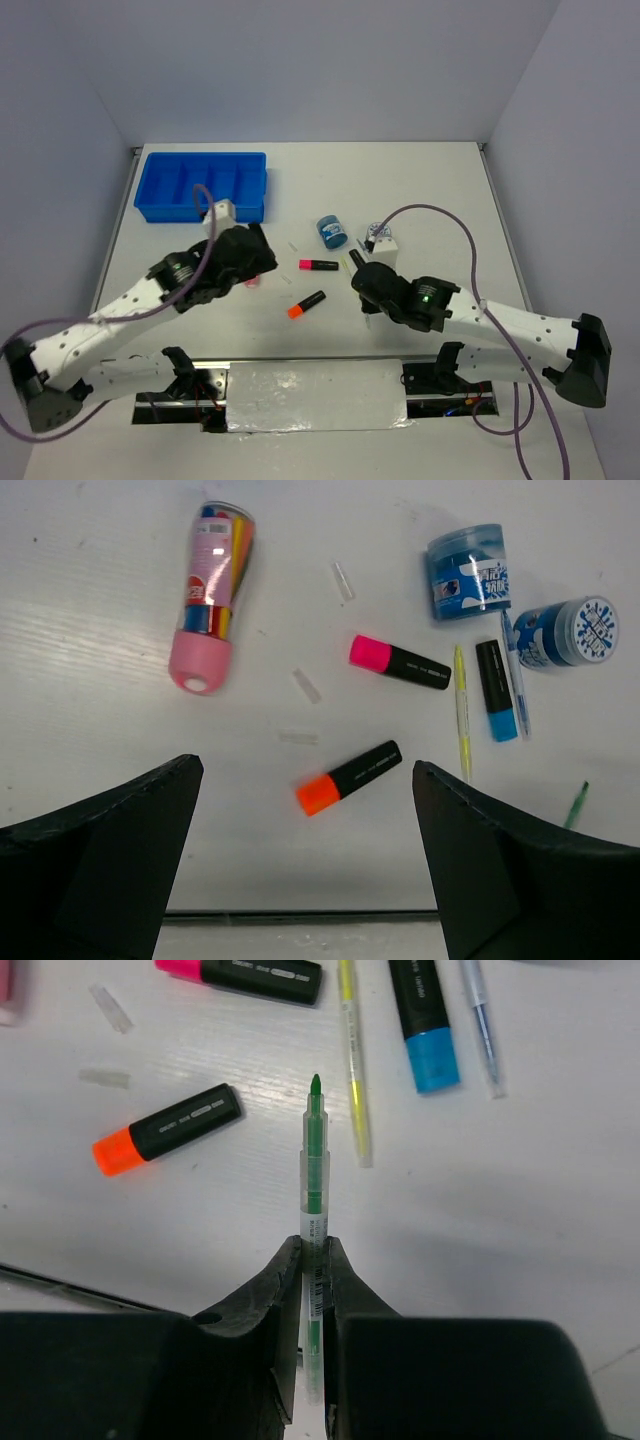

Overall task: Sort the stationery into containers
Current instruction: Pick up the pen from the center of the board, then close the pen cap on the pen.

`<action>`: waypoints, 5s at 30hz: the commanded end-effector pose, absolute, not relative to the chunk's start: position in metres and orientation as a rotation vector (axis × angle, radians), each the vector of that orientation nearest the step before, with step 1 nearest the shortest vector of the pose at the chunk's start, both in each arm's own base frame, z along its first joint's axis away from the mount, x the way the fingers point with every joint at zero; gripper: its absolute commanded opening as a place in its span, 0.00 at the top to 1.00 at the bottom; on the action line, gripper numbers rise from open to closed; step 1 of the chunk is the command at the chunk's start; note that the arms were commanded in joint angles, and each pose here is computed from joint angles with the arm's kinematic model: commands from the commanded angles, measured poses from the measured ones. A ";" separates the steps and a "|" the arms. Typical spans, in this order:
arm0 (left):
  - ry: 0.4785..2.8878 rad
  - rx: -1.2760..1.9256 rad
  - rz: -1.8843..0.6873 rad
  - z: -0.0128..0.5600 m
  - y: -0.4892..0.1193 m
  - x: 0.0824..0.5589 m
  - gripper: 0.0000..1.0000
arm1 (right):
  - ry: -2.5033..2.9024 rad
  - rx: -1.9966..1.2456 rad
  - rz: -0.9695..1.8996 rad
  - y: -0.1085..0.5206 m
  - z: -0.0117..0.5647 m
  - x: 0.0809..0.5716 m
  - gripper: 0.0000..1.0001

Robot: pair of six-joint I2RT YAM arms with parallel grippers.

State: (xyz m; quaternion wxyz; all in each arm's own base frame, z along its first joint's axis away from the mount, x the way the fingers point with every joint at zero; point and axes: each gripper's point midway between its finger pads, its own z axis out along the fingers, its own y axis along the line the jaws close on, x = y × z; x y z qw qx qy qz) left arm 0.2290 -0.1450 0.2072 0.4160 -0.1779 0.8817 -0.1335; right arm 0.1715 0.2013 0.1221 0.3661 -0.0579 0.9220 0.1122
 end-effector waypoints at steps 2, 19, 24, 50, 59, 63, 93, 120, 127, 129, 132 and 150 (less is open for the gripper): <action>2.123 -0.657 -0.200 0.213 -0.170 0.254 0.01 | 2.338 -0.107 0.199 0.172 0.131 0.171 0.98; 2.439 -0.759 0.109 0.096 -0.227 0.289 0.18 | 2.316 -0.128 0.276 0.158 0.137 0.158 0.99; 2.493 -0.770 0.088 0.069 -0.228 0.290 0.23 | 2.316 -0.162 0.279 0.160 0.133 0.158 0.99; 2.571 -0.853 0.155 0.013 -0.219 0.275 0.44 | 2.326 -0.200 0.287 0.163 0.127 0.156 1.00; 2.580 -0.868 0.180 0.005 -0.214 0.270 0.52 | 2.325 -0.222 0.313 0.167 0.128 0.155 1.00; 2.584 -0.868 0.172 0.002 -0.215 0.270 0.61 | 2.321 -0.222 0.323 0.168 0.129 0.155 1.00; 1.893 -0.338 -0.949 0.259 -0.274 0.266 1.00 | 1.848 -0.323 1.260 0.262 0.236 0.117 1.00; 1.635 -0.057 -1.397 0.312 -0.292 0.205 1.00 | 1.761 -0.353 1.255 0.285 0.256 0.129 1.00; 1.654 -0.024 -1.389 0.307 -0.299 0.204 1.00 | 1.749 -0.342 1.230 0.282 0.261 0.133 1.00; 1.666 -0.016 -1.388 0.303 -0.301 0.204 1.00 | 1.747 -0.340 1.228 0.282 0.262 0.133 1.00; 1.665 -0.009 -1.389 0.304 -0.302 0.203 1.00 | 1.740 -0.340 1.230 0.283 0.265 0.134 1.00; 1.666 -0.010 -1.395 0.302 -0.302 0.202 1.00 | 1.761 -0.313 1.198 0.280 0.264 0.139 1.00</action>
